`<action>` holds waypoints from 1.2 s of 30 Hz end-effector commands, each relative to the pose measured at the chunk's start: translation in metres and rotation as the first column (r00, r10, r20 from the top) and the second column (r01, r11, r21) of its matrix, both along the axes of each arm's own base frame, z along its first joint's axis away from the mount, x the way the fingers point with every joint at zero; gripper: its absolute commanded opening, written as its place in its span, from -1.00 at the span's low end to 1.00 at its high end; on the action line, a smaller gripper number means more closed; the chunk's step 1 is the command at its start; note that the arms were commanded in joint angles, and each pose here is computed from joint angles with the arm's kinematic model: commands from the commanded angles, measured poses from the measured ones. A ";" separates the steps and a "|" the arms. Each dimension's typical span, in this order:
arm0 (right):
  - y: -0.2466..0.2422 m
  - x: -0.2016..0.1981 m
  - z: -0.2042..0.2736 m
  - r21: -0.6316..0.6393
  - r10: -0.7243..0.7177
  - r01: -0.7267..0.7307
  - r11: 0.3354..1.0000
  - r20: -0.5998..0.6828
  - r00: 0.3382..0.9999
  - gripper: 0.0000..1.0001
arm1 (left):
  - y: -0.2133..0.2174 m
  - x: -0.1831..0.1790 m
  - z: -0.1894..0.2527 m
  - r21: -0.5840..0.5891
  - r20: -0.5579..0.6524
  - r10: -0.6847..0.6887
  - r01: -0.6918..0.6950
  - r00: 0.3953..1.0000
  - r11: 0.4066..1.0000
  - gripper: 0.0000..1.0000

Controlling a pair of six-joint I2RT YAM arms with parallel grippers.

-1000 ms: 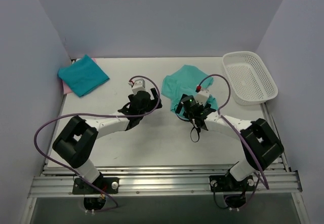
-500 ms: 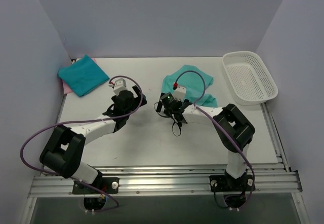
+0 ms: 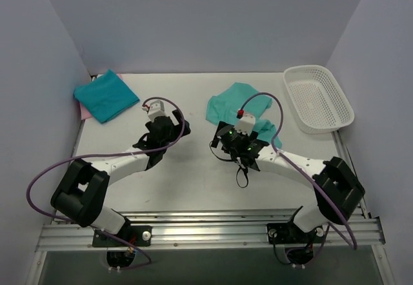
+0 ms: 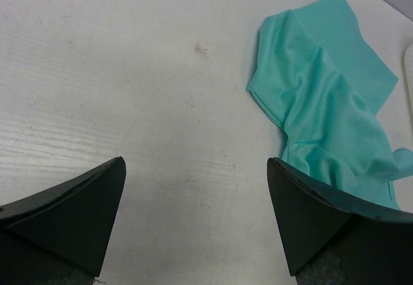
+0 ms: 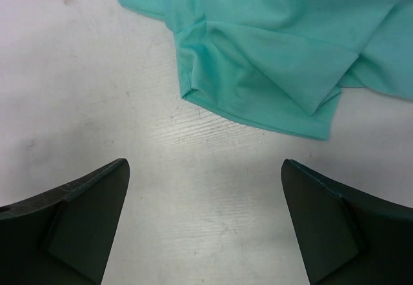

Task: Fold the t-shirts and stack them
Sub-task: Flatten out the tshirt

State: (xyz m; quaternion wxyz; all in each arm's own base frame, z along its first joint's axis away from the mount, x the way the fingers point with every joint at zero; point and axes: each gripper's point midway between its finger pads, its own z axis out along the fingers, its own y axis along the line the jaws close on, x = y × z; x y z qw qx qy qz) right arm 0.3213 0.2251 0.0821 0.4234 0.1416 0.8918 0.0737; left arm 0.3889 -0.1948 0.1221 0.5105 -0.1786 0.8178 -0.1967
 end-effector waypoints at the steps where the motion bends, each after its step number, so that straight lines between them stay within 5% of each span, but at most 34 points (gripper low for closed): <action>1: -0.033 -0.016 0.011 -0.033 -0.087 0.088 0.996 0.036 0.996 1.00 | -0.016 0.006 0.026 -0.019 0.072 -0.029 0.030 0.997 0.999 1.00; 30: -0.064 0.012 -0.080 -0.004 -0.165 0.165 0.986 -0.109 0.980 0.93 | -0.024 0.008 0.014 0.000 0.041 -0.042 0.042 0.998 0.999 1.00; 34: -0.057 0.016 -0.089 0.014 -0.141 0.144 0.990 -0.119 0.983 0.62 | -0.023 0.009 0.011 0.003 0.035 -0.041 0.041 0.999 0.999 1.00; 35: -0.053 0.016 -0.092 0.023 -0.124 0.128 0.991 -0.130 0.984 0.20 | -0.022 0.010 0.011 0.003 0.033 -0.038 0.038 0.999 0.999 1.00; 36: -0.054 0.016 -0.098 0.018 -0.124 0.128 0.992 -0.143 0.982 0.00 | -0.020 0.011 0.011 0.003 0.033 -0.035 0.035 0.999 0.999 1.00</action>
